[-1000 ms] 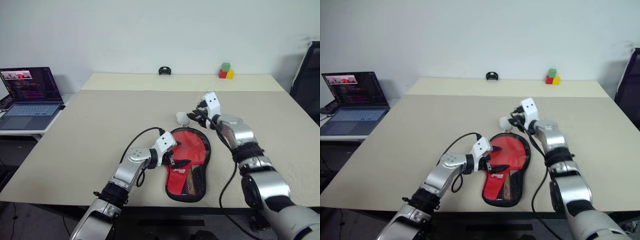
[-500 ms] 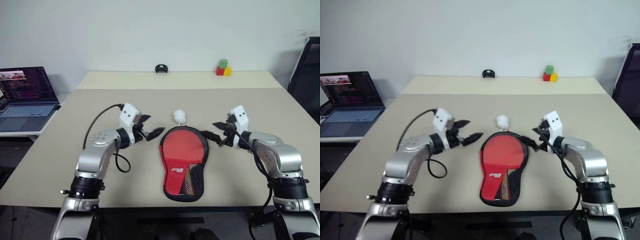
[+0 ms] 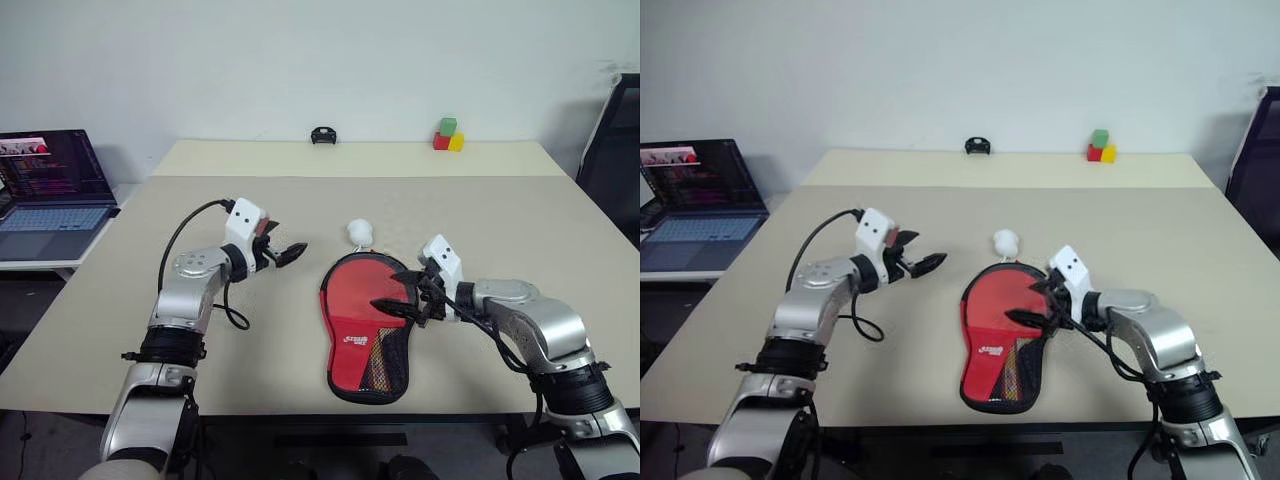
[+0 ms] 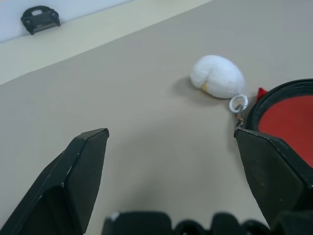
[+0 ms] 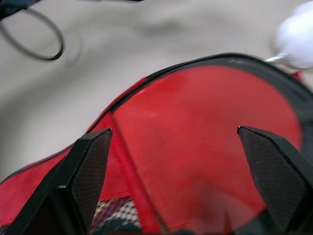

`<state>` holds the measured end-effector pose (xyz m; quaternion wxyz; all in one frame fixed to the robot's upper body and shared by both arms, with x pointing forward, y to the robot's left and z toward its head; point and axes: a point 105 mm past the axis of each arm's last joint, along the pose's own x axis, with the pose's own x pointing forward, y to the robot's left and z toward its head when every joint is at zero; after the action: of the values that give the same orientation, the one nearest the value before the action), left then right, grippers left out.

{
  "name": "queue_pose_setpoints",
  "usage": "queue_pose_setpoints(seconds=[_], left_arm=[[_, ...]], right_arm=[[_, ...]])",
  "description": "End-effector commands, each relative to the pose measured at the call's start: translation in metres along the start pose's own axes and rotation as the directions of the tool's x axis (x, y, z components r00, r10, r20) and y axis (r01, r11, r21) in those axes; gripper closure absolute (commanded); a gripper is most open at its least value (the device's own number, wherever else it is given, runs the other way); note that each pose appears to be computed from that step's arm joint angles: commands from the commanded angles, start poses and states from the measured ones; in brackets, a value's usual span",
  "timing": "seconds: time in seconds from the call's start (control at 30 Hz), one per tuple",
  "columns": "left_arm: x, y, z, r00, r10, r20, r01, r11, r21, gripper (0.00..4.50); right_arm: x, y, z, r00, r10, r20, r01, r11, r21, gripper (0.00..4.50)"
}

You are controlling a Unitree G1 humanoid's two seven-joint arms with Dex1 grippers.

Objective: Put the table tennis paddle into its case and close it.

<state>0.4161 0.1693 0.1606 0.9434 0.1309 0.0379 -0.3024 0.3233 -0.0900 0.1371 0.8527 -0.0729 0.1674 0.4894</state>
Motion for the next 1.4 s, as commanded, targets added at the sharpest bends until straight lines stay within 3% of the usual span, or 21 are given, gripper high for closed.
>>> queue_pose_setpoints(seconds=[0.03,0.3,0.7,0.93,1.4], left_arm=[[0.004,0.008,0.015,0.999,0.022,0.029,-0.024,0.998,0.066,0.0],[0.013,0.012,0.014,1.0,0.019,0.022,-0.021,0.996,0.084,0.0],[0.07,-0.009,0.013,0.995,0.055,-0.082,-0.042,0.988,0.145,0.0],[0.084,-0.021,0.012,0.988,0.097,-0.121,-0.074,0.981,0.18,0.0],[0.098,-0.033,0.015,0.975,0.201,-0.095,-0.208,0.976,-0.069,0.0]], right_arm=[[0.001,0.012,0.014,0.998,0.063,0.027,-0.061,0.996,-0.071,0.02],[0.011,0.007,0.013,0.999,0.032,0.016,-0.031,0.994,-0.102,0.02],[0.031,0.003,0.001,1.0,-0.015,-0.015,0.013,0.993,-0.121,0.02],[0.033,0.01,0.001,1.0,-0.024,-0.005,0.024,0.994,-0.106,0.02],[0.033,0.028,-0.006,0.998,-0.055,0.017,0.056,0.998,-0.038,0.02]])
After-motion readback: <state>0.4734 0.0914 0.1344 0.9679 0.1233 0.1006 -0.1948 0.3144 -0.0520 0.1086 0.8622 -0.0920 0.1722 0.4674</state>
